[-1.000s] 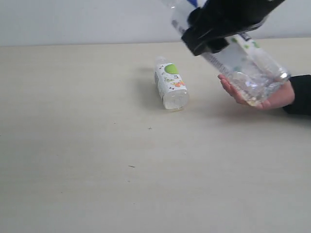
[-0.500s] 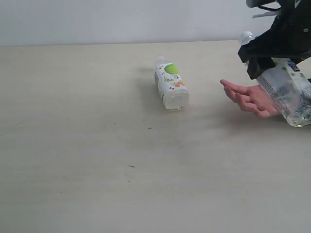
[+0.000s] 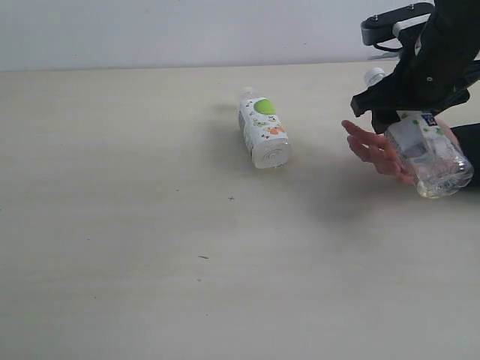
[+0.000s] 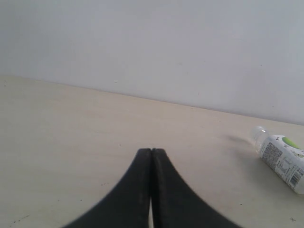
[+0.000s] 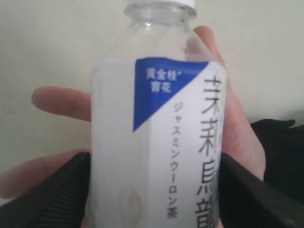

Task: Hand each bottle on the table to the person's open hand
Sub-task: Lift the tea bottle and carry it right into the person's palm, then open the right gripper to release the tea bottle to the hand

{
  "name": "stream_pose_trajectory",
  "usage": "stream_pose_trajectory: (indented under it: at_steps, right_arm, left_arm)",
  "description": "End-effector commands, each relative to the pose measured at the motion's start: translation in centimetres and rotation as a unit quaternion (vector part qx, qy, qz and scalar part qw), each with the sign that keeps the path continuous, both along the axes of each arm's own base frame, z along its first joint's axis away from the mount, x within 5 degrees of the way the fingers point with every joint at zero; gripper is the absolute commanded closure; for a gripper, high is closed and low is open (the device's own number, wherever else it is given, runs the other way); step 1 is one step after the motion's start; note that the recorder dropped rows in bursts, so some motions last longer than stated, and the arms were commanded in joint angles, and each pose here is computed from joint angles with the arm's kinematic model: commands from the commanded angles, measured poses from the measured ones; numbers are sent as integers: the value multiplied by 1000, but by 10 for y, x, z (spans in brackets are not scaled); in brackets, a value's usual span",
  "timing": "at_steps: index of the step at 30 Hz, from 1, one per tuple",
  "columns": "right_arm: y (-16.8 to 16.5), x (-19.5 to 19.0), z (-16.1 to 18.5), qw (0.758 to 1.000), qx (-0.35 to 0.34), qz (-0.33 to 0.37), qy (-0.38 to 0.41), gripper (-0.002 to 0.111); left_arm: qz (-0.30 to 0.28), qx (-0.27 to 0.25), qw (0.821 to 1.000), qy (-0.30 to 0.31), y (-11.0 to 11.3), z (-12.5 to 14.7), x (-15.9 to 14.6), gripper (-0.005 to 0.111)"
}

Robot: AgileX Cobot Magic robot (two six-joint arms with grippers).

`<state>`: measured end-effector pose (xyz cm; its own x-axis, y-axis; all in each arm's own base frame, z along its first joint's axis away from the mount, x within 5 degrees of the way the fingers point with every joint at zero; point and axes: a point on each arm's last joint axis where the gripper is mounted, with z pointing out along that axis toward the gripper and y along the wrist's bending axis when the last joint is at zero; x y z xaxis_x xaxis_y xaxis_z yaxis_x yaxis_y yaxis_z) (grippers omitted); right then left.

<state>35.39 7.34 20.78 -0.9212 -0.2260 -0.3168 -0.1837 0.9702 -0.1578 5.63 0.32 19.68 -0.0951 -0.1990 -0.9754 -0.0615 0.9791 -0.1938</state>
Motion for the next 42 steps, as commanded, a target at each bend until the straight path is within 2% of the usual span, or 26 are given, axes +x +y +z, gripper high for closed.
stream_pose_trajectory:
  at_steps: [1,14,25,30,40,42]
  right_arm:
    - [-2,5,-7,1000,-1,-10,-8,108]
    - [0,10,-24,1000,-3,-13,2,108]
    - [0,10,-24,1000,-1,-13,1,106]
    - [0,10,-24,1000,-1,-13,1,88]
    - [0,10,-24,1000,-2,-10,-1,36]
    - [1,10,-24,1000,-2,-9,-1,29]
  left_arm:
    - [0,-3,1000,-3,0,-1,0,107]
    - [0,-3,1000,-3,0,-1,0,107]
    - [0,-3,1000,-3,0,-1,0,107]
    - [0,-3,1000,-3,0,-1,0,107]
    - [0,-3,1000,-3,0,-1,0,107]
    - [0,-3,1000,-3,0,-1,0,107]
